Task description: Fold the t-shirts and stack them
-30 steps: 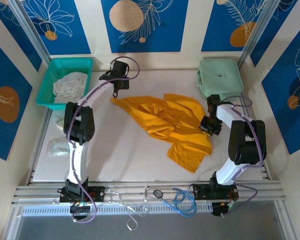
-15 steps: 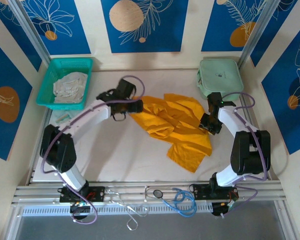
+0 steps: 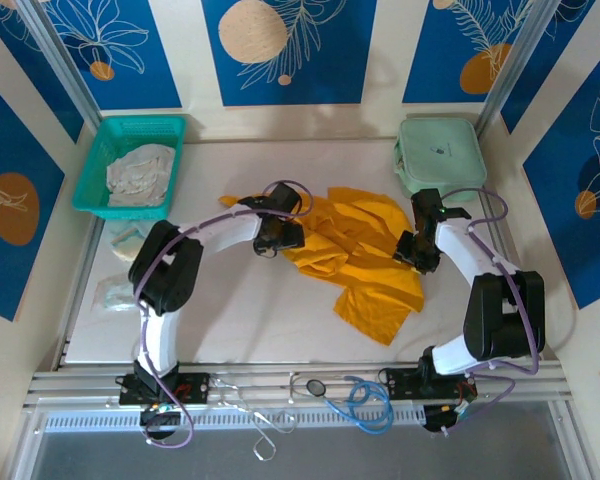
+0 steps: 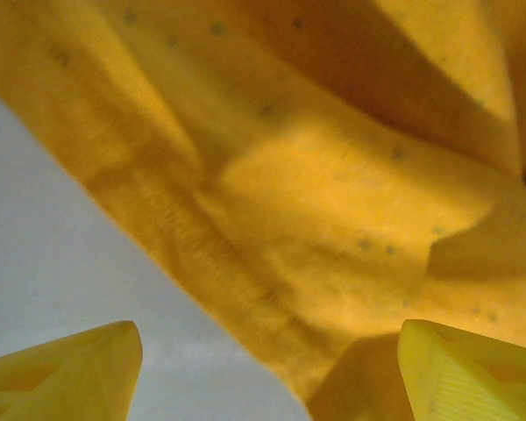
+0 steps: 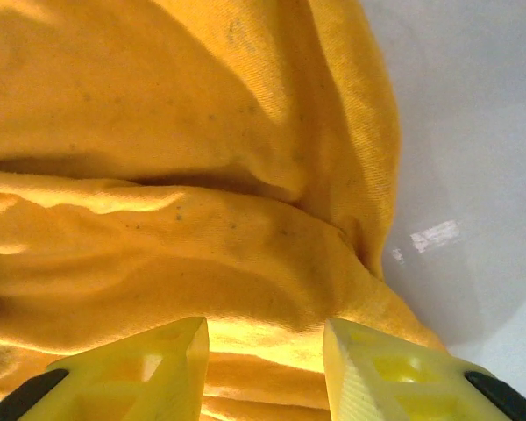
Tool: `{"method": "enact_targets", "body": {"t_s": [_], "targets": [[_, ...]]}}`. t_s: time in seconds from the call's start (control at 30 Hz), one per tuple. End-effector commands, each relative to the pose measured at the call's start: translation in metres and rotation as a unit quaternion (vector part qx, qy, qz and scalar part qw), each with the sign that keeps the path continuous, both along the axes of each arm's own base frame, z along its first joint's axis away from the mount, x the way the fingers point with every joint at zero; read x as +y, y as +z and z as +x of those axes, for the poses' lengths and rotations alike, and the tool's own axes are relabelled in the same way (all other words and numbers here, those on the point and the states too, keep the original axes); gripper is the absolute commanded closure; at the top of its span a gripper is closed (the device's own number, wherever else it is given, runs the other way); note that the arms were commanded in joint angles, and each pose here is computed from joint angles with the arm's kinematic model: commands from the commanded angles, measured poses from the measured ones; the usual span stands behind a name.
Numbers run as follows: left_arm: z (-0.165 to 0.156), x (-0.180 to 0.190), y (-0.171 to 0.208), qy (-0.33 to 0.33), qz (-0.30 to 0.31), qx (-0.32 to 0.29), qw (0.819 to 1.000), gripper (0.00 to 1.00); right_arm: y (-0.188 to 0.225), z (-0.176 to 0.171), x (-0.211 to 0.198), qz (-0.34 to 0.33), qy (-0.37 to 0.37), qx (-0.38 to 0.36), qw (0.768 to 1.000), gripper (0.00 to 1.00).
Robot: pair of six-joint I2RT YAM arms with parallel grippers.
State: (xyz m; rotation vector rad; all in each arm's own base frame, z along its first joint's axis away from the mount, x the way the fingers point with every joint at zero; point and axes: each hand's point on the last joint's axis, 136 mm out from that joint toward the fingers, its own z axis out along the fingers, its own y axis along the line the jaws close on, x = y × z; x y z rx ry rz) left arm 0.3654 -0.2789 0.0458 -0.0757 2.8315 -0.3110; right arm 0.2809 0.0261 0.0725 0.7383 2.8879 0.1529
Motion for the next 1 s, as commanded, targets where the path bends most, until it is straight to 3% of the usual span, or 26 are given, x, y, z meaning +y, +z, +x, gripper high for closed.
{"method": "enact_targets", "body": {"t_s": [0.0, 0.1, 0.23, 0.6, 0.77, 0.9, 0.97], "targets": [[-0.004, 0.005, -0.012, 0.005, 0.041, 0.022, 0.999, 0.24, -0.001, 0.001, 0.009, 0.019, 0.005, -0.001, 1.000, 0.60], [-0.003, 0.012, -0.021, -0.005, 0.081, 0.041, 0.996, 0.27, -0.001, 0.005, 0.011, 0.023, 0.007, -0.004, 1.000, 0.60], [-0.004, 0.018, -0.032, -0.023, 0.131, 0.076, 0.988, 0.41, -0.001, 0.007, 0.013, 0.027, 0.012, -0.008, 1.000, 0.60], [0.003, 0.019, -0.056, -0.029, 0.160, 0.090, 0.983, 0.78, -0.005, 0.011, 0.019, 0.049, 0.015, -0.017, 0.999, 0.62], [0.010, 0.028, -0.037, -0.024, 0.176, 0.058, 0.982, 1.00, -0.024, 0.009, 0.027, 0.063, 0.013, 0.006, 0.998, 0.63], [0.014, 0.039, -0.007, -0.023, 0.182, 0.025, 0.983, 1.00, -0.042, 0.008, 0.029, 0.060, 0.011, 0.028, 0.998, 0.48], [0.015, 0.050, 0.014, -0.021, 0.186, 0.006, 0.982, 1.00, -0.051, 0.009, 0.028, 0.055, 0.010, 0.042, 0.998, 0.46]]}}
